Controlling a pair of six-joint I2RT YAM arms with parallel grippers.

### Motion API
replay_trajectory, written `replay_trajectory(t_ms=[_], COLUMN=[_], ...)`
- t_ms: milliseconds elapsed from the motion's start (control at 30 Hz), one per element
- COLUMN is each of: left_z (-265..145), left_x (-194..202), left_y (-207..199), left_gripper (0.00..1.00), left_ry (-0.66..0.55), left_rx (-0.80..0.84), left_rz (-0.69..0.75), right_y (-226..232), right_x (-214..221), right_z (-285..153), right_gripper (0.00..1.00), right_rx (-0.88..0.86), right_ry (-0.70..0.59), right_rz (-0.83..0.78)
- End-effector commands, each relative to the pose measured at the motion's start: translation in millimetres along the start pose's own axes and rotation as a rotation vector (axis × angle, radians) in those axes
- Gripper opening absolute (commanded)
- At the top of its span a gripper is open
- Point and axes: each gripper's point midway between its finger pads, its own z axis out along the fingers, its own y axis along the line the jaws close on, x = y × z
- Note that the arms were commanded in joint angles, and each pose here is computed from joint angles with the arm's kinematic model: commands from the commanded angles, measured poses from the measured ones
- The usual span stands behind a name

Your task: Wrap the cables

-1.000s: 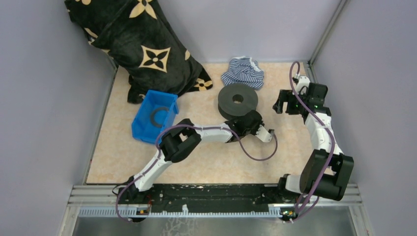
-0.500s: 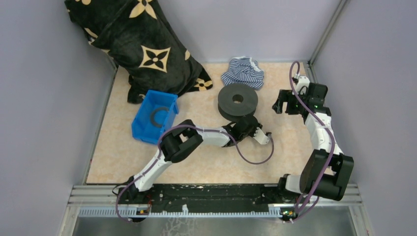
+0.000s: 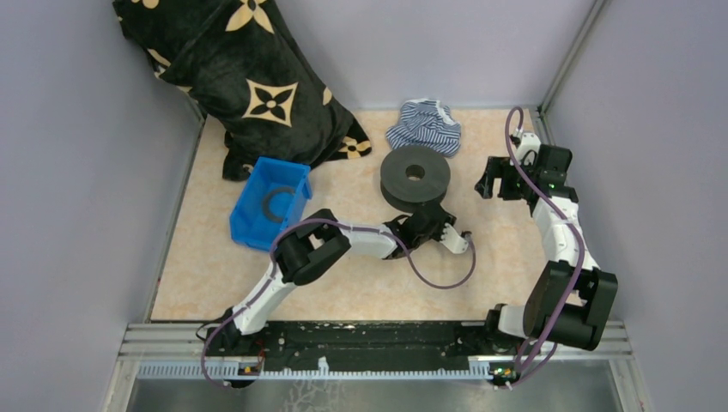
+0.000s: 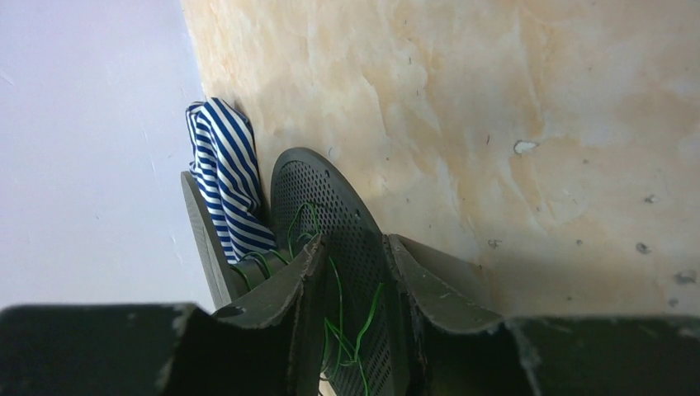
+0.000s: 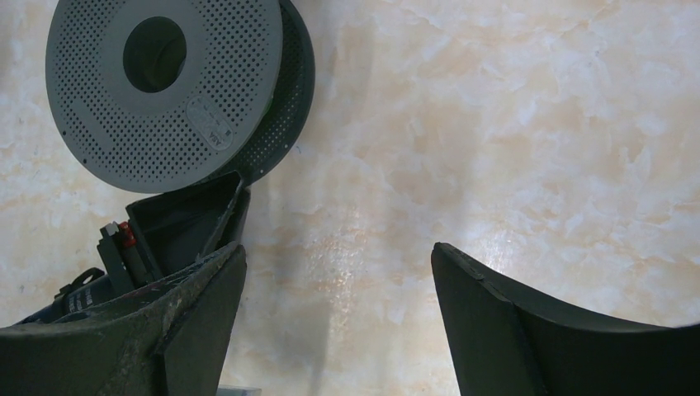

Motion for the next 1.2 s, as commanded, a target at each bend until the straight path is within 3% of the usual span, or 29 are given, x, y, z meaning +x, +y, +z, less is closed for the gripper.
replay_trajectory(t_ms=[0, 633, 1167], left_z=[-9, -41, -68], left_x=[4, -29, -56], left_y=[-19, -19, 8], left_gripper=[0.37, 0.50, 0.55], left_ry=[-0.001, -0.108, -0.202], left_rx=[0.090, 0.295, 0.389], left_rz=[-0.034, -0.232, -0.412], right_y=[-3, -2, -3], right_x=[-15, -16, -17], right_z=[-3, -4, -5], right_gripper=[0.83, 0.83, 0.82], right_rx=[-0.003, -0.010, -0.001], right_ry=[-0.047, -0.050, -0.054], right_rz=[-0.022, -0.020, -0.017])
